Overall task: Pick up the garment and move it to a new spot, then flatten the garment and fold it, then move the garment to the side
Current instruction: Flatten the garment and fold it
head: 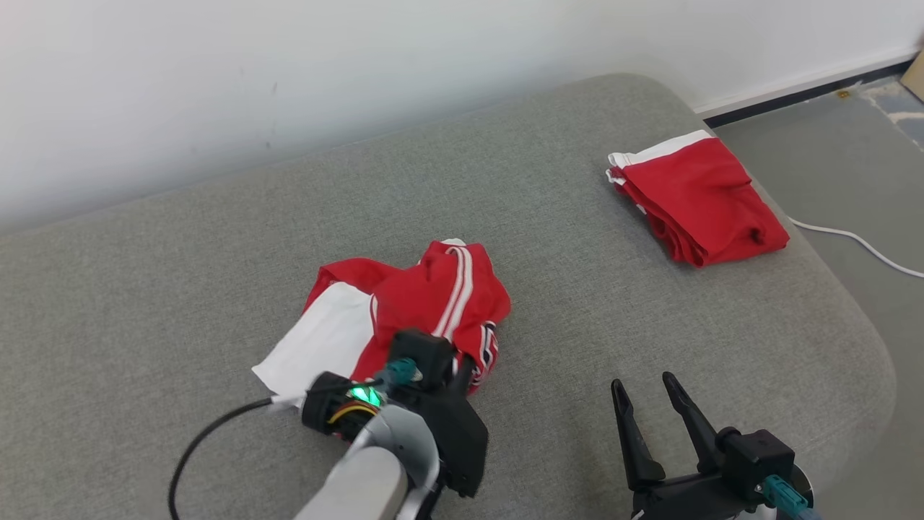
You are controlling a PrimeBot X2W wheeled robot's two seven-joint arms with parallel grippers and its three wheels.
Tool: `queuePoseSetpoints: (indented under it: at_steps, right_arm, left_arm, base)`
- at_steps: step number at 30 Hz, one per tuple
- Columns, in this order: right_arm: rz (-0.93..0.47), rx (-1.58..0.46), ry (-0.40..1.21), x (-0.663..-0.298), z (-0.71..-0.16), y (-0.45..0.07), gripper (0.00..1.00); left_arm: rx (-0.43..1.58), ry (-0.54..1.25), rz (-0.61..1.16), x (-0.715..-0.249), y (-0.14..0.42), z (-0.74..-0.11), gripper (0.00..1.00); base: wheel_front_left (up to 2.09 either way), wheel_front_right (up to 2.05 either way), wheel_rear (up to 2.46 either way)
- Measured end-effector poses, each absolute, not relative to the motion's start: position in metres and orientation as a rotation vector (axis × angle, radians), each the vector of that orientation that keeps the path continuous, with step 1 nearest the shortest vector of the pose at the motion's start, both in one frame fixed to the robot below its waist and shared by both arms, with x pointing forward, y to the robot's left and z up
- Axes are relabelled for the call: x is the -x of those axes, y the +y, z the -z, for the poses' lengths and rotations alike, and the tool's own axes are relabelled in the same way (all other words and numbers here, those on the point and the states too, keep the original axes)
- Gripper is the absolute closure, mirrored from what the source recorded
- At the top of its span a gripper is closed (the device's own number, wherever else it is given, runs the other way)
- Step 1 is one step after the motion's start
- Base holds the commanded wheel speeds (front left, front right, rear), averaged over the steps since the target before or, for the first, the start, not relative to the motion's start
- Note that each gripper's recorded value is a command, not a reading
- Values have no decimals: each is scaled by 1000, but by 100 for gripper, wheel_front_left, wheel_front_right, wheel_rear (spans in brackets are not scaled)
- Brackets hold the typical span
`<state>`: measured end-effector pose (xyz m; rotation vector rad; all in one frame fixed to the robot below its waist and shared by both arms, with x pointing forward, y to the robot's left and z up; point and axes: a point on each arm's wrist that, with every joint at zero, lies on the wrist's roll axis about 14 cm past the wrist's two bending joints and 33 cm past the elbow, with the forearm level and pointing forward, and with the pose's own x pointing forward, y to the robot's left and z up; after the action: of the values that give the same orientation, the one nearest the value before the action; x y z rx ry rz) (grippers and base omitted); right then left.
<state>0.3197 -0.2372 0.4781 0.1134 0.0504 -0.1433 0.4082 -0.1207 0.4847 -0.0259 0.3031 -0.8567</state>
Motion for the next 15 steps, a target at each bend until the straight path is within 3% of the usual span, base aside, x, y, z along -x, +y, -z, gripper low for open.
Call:
queuePoseSetpoints:
  at_steps: [1,2,3,15]
  right_arm:
    - [146,-113,52,-319,-477,-238,0]
    - [149,-113,53,-319,-477,-239,0]
    - [151,-113,54,-319,-477,-240,0]
    - [129,-116,52,-326,-475,-234,0]
  left_arm:
    - [31,318,869,-403,-124,-481,91]
    - [34,325,879,-399,-127,-479,9]
    - [31,330,892,-394,-130,-477,0]
    - [86,313,905,-386,-132,-497,0]
  base:
    - [0,0,0]
    - [0,0,0]
    - [0,0,0]
    - [0,0,0]
